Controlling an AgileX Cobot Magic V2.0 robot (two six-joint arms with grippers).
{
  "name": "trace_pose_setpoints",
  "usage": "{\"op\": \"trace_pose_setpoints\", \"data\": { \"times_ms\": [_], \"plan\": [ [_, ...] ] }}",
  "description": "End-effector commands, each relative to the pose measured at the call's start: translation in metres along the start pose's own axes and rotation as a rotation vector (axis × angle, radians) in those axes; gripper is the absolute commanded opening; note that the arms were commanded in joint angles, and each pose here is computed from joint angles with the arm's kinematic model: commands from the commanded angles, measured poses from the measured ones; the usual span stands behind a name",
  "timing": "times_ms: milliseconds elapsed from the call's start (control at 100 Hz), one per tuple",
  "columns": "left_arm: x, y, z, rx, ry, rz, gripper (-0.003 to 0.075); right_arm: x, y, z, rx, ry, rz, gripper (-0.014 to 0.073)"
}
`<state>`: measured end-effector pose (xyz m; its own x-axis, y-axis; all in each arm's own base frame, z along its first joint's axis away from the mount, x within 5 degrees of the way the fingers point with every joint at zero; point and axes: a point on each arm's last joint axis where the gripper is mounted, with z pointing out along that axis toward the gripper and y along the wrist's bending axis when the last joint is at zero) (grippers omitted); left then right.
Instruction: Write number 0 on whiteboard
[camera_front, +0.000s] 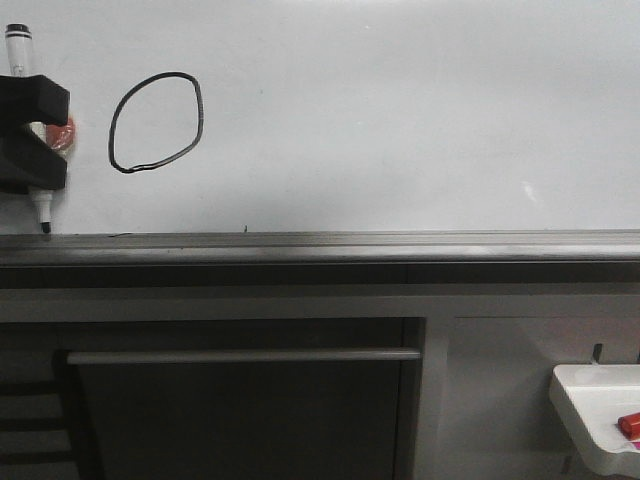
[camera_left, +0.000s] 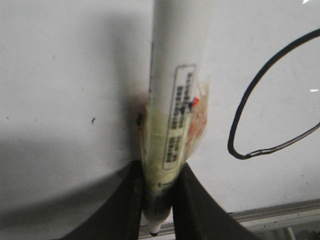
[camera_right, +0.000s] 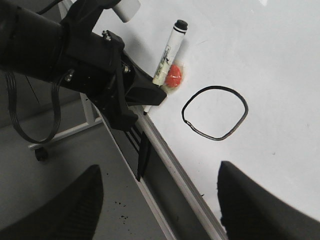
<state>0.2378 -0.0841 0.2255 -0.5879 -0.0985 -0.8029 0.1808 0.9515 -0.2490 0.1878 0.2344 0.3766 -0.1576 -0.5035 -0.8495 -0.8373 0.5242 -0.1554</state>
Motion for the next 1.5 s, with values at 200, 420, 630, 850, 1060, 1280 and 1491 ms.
{"op": "trace_pose_setpoints", "data": {
  "times_ms": [200,420,630,850,1060,1280,1491],
  "plan": [
    [-0.026,-0.011,-0.008,0.075,-0.148,0.02,-0.002,-0.018,-0.005,-0.019,0.037,-0.124,-0.011,0.0433],
    [-0.03,-0.012,-0.015,0.081,-0.17,0.053,-0.002,-0.018,-0.005,-0.019,0.037,-0.124,-0.011,0.0433],
    [-0.026,-0.01,-0.01,0.059,-0.129,0.044,-0.002,-0.019,-0.005,-0.019,0.038,-0.128,-0.011,0.0433],
    [-0.025,-0.009,-0.009,0.049,-0.115,0.018,-0.002,-0.019,-0.005,-0.019,0.038,-0.13,-0.011,0.0433],
    [-0.026,-0.01,-0.009,0.056,-0.127,0.003,0.009,-0.019,-0.005,-0.019,0.038,-0.13,-0.011,0.0433],
    [-0.026,-0.01,-0.009,0.056,-0.127,0.007,0.0325,-0.019,-0.005,-0.019,0.038,-0.128,-0.011,0.0433],
    [-0.025,-0.009,-0.012,0.043,-0.112,0.052,0.0325,-0.019,-0.005,-0.019,0.038,-0.128,-0.011,0.0433]
  ]
}}
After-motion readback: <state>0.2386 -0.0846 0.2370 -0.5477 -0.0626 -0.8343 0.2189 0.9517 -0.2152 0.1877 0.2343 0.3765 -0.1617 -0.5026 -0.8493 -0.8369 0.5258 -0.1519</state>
